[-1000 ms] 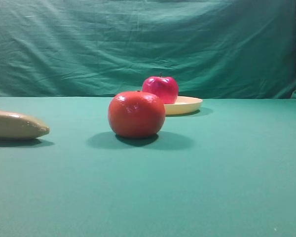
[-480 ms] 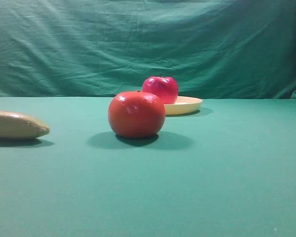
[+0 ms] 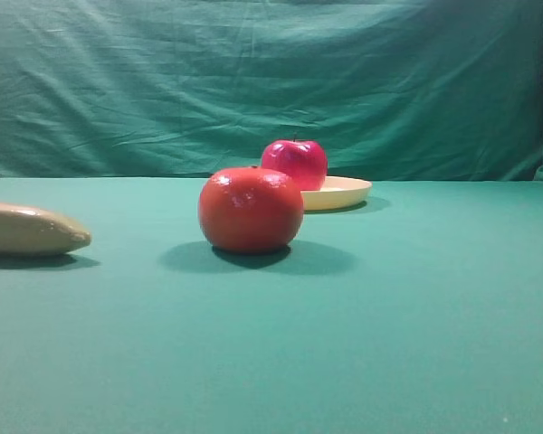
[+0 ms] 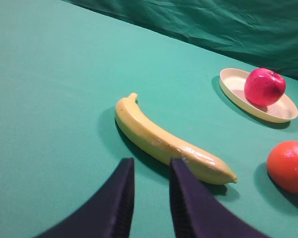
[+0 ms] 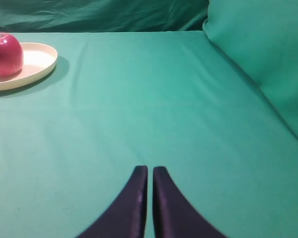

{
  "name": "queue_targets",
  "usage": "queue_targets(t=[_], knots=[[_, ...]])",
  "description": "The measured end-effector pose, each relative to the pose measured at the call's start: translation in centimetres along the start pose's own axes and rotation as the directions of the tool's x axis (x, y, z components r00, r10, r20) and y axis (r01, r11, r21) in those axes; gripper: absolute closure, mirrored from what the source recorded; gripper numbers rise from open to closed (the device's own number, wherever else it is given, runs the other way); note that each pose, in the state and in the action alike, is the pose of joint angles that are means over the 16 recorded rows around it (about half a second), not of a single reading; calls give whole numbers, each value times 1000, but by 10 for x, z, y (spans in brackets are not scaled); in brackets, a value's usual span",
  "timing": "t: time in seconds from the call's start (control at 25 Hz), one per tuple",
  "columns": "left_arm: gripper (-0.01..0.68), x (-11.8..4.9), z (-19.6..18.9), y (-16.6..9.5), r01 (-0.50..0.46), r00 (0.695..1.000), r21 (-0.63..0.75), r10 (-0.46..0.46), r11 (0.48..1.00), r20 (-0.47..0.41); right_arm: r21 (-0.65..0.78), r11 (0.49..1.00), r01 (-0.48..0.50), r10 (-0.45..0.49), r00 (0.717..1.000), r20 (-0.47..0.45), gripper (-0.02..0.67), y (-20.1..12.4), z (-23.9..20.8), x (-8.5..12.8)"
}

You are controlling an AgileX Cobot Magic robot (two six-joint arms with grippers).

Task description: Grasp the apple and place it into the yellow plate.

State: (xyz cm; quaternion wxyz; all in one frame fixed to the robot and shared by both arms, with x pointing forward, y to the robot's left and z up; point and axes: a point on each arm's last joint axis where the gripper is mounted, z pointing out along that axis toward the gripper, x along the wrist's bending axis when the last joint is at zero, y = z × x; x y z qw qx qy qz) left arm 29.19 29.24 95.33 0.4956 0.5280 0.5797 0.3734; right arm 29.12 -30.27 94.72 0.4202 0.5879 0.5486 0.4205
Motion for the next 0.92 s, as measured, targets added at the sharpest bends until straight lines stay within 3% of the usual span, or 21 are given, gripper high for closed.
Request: queue_targets(t=[0.92], knots=[[516,0,0,0,0,1000,0,0,1000,0,-1,1000,-2,2,1000,0,649,0,0,0]])
